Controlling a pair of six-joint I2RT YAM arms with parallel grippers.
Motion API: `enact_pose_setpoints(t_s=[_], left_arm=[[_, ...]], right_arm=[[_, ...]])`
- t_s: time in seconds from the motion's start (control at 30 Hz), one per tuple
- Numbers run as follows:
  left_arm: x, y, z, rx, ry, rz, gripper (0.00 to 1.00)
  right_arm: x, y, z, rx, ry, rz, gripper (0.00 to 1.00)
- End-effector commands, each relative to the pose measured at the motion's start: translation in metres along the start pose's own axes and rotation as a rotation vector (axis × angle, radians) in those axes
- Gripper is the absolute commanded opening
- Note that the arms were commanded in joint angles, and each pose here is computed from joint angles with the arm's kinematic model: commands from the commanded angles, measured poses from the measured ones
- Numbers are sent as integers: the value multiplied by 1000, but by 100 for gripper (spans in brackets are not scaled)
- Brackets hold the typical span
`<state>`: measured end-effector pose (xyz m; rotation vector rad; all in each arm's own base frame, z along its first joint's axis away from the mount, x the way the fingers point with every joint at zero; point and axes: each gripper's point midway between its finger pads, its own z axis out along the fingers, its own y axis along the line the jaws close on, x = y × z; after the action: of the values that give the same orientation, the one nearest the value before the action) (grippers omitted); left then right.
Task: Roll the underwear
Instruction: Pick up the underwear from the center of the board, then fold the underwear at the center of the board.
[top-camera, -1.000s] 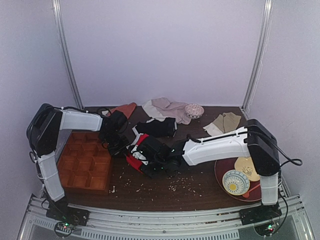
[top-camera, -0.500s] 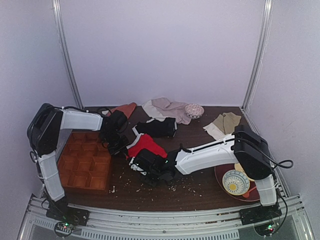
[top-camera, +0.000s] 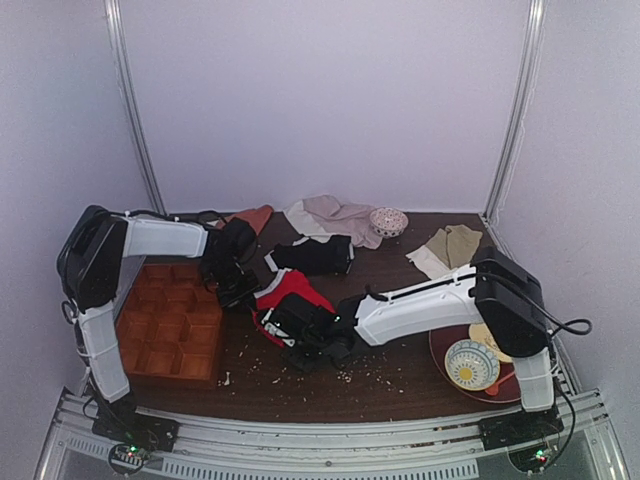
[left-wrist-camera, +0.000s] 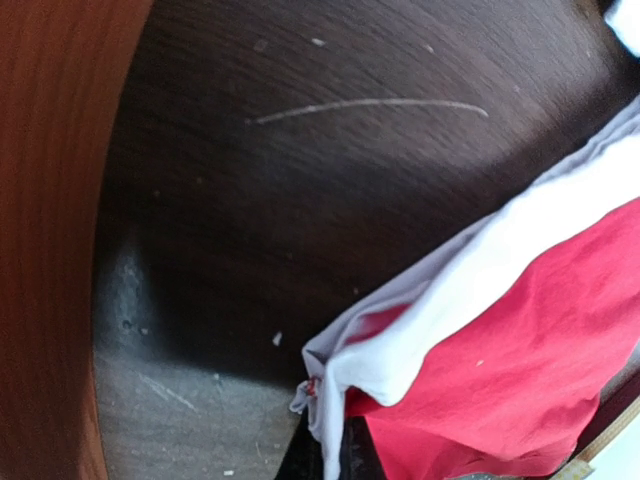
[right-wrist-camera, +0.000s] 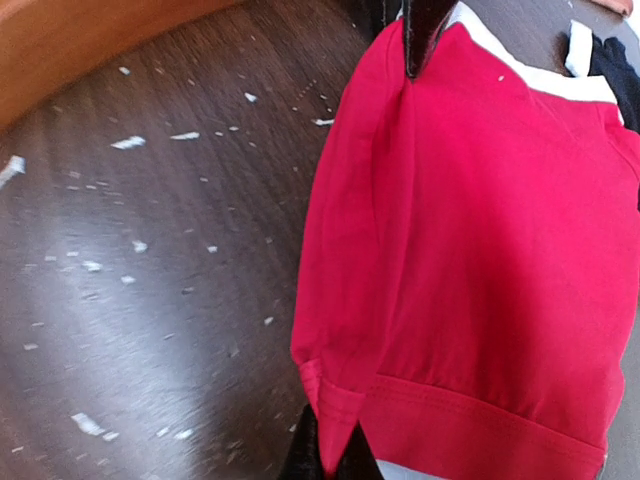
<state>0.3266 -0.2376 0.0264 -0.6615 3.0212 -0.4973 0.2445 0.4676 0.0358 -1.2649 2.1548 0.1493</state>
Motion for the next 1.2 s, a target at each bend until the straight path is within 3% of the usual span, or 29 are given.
enact_pose_setpoints(t_s=[0.0, 0.27, 0.53, 0.77, 1.17], left_arm=[[1, -12, -21, 22, 2, 66, 0], [5, -23, -46, 44, -1, 116, 0], [-6, -64, -64, 80, -45, 183, 0], [-12, -98, -57, 83, -44, 242, 0], [-14, -118, -35, 54, -26, 269, 0]], right_arm=[[-18, 0, -41, -127, -57, 172, 0], [-10, -5, -66, -250, -83, 354, 0], [7, -15, -72, -265, -104, 470, 0], [22, -22, -73, -236, -106, 534, 0], [48, -47, -66, -212, -94, 660, 0]])
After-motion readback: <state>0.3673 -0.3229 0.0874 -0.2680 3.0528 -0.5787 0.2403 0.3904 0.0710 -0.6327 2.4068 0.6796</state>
